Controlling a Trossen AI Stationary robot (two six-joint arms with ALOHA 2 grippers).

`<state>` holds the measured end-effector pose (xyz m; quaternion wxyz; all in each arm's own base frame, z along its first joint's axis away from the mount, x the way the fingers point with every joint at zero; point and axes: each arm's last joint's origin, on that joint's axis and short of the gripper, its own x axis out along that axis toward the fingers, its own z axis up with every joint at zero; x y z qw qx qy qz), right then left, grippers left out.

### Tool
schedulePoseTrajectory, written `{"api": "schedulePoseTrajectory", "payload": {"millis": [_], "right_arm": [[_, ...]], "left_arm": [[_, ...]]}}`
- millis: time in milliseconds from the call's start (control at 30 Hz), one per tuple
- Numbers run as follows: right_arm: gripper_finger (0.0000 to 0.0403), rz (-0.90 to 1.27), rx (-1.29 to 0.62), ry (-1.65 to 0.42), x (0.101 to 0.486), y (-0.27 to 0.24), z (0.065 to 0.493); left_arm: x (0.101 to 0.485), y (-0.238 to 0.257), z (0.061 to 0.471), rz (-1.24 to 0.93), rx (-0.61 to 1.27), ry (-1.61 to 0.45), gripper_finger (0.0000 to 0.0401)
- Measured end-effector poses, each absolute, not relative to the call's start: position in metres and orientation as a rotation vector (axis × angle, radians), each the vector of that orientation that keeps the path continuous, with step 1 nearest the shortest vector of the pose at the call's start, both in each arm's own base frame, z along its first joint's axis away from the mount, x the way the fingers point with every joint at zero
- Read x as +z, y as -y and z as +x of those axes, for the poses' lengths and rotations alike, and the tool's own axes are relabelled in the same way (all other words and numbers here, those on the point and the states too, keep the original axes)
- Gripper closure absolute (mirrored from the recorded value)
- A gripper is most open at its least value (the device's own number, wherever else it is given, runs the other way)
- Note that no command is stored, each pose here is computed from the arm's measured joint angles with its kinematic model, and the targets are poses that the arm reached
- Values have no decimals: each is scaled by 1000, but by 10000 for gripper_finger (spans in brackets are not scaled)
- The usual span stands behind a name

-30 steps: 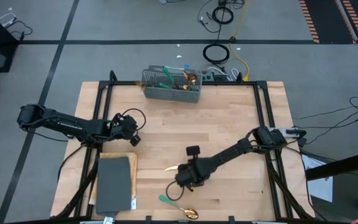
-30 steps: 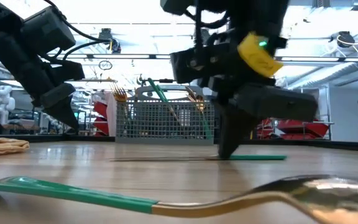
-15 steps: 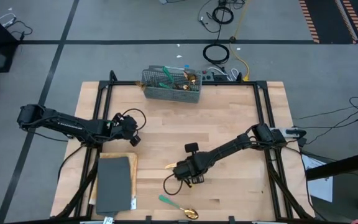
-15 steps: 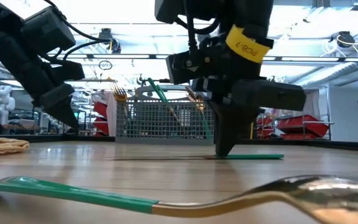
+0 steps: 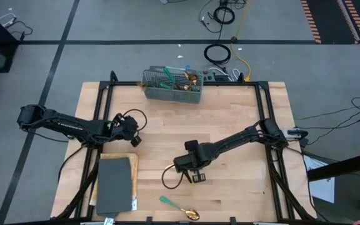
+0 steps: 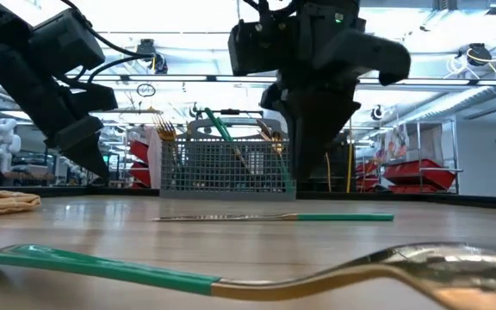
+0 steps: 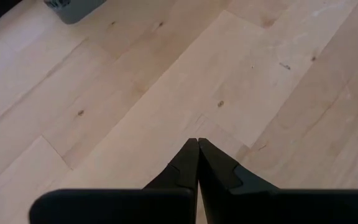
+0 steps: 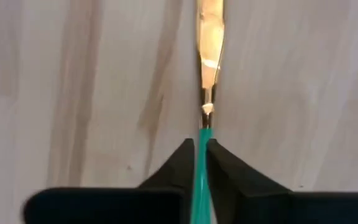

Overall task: Sort silverware
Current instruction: Put the green table knife into the gray silverware basket

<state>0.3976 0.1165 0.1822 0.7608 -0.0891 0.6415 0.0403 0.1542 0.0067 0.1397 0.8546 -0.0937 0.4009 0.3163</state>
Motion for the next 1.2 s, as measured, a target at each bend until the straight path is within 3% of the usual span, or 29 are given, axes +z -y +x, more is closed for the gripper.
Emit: {"api": "schedulePoseTrajectory", "payload": {"millis": [267, 433, 833, 1100, 1200], "right_arm": [[256, -190, 111, -1412, 172, -106, 404], [234, -213, 127, -1418, 163, -100, 409], [264, -134, 168, -1493, 125, -85, 417], [383, -125, 210, -1483, 102, -82, 418], [395, -129, 213, -1474, 102, -82, 419]], "left_arm": [[140, -7, 154, -194, 675, -838, 390], [140, -7, 154, -190, 682, -835, 390], [140, -7, 154, -191, 682, -834, 390], [140, -7, 154, -190, 682, -835, 390], [140, -7, 154, -190, 682, -835, 390]]}}
